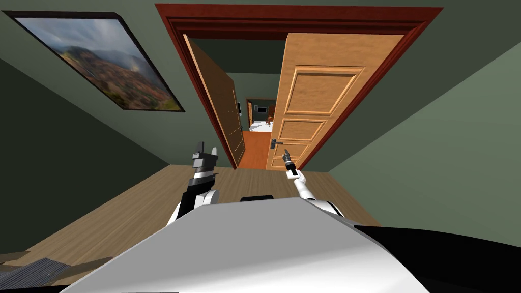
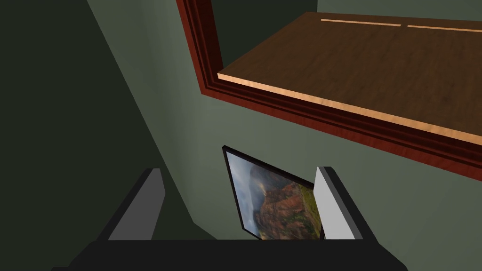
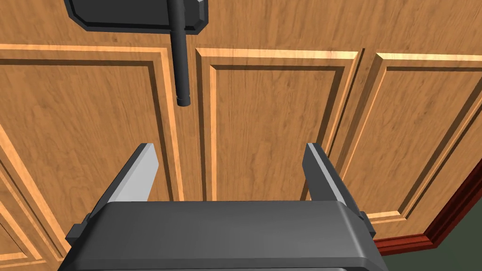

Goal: Push the door open

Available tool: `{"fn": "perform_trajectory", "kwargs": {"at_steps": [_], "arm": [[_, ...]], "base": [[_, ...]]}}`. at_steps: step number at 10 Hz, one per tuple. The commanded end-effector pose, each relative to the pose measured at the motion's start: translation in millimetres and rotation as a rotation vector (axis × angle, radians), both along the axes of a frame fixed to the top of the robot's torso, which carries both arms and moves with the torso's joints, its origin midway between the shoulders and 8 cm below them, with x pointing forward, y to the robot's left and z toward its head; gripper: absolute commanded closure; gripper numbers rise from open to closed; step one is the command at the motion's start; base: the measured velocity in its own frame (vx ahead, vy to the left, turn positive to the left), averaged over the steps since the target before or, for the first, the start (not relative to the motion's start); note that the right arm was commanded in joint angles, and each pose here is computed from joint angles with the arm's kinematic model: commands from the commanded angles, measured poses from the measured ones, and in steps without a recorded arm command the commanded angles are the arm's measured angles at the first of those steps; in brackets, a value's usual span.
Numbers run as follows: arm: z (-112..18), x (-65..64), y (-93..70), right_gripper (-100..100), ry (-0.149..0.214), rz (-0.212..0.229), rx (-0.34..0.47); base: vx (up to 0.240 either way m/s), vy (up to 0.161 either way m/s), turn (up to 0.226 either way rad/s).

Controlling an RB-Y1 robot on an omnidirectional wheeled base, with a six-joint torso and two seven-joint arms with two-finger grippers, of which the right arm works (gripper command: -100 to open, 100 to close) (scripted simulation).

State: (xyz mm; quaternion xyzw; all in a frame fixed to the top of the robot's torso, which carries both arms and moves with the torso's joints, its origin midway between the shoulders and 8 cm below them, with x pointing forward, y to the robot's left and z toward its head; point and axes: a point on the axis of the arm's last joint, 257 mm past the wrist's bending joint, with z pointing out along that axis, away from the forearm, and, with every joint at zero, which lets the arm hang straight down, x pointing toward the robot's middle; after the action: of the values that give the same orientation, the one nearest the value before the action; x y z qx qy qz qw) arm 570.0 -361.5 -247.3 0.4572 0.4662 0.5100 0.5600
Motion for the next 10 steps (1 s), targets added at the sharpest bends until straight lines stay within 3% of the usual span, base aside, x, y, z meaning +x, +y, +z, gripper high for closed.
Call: {"fn": "perform_trajectory", "kwargs": {"at_steps": [1,10], "arm": [[-6.6,3.6,-4.1,-100,0.021,-0.004,0.009],[-35.7,17.8,-21.5,-100,0.112,-0.027,0.049]], "base": [[0.097,0.026,-0.017],[0.097,0.022,-0.016]]}}
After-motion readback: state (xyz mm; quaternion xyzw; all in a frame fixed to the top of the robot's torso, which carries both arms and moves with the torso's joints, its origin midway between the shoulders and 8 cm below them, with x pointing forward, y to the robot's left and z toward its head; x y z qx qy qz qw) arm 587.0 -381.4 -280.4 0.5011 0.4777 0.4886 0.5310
